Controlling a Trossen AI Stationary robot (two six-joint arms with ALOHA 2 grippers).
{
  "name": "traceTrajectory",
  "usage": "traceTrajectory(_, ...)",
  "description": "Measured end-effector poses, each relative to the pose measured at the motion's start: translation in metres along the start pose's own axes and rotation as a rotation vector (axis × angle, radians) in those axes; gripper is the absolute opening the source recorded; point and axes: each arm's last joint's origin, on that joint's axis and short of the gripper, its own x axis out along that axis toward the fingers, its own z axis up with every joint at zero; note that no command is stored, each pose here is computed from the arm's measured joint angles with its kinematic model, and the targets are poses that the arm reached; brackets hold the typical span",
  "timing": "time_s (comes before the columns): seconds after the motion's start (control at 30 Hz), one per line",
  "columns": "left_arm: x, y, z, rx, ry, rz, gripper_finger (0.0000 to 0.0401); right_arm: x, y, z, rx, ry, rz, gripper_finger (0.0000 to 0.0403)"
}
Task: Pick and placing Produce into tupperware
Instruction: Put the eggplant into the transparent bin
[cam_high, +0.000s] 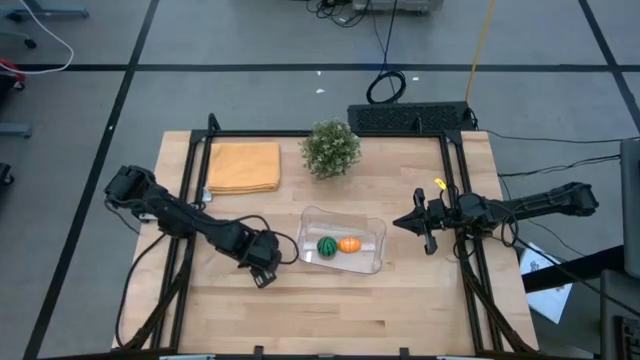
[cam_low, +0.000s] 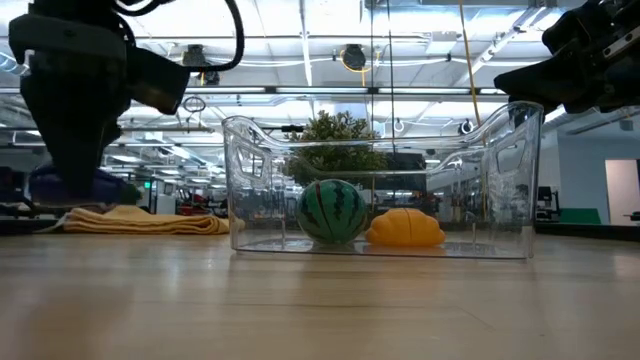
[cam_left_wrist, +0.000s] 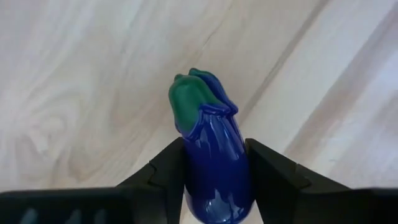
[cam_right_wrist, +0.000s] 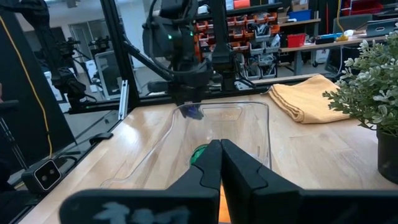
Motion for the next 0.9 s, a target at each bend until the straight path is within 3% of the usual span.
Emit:
traceTrajectory(0.27,-0.016,0.004,0.009,0.049,0.032,0.066,0.0151,0.0,0.0,0.0,0.0,0.0,0.0,0.0)
traceTrajectory(0.47,-0.031,0.0,0.019,0.137,0.01,0.057,0.0151,0.0,0.0,0.0,0.0,0.0,0.0,0.0)
traceTrajectory(0.77,-0.072,-0.002,0.037,0.242,-0.116,0.149,0.0152,0.0,0.0,0.0,0.0,0.0,0.0,0.0)
traceTrajectory(0.9,-0.094,0.003,0.038,0.243,-0.21,0.138,0.0152,0.0,0.0,0.0,0.0,0.0,0.0,0.0)
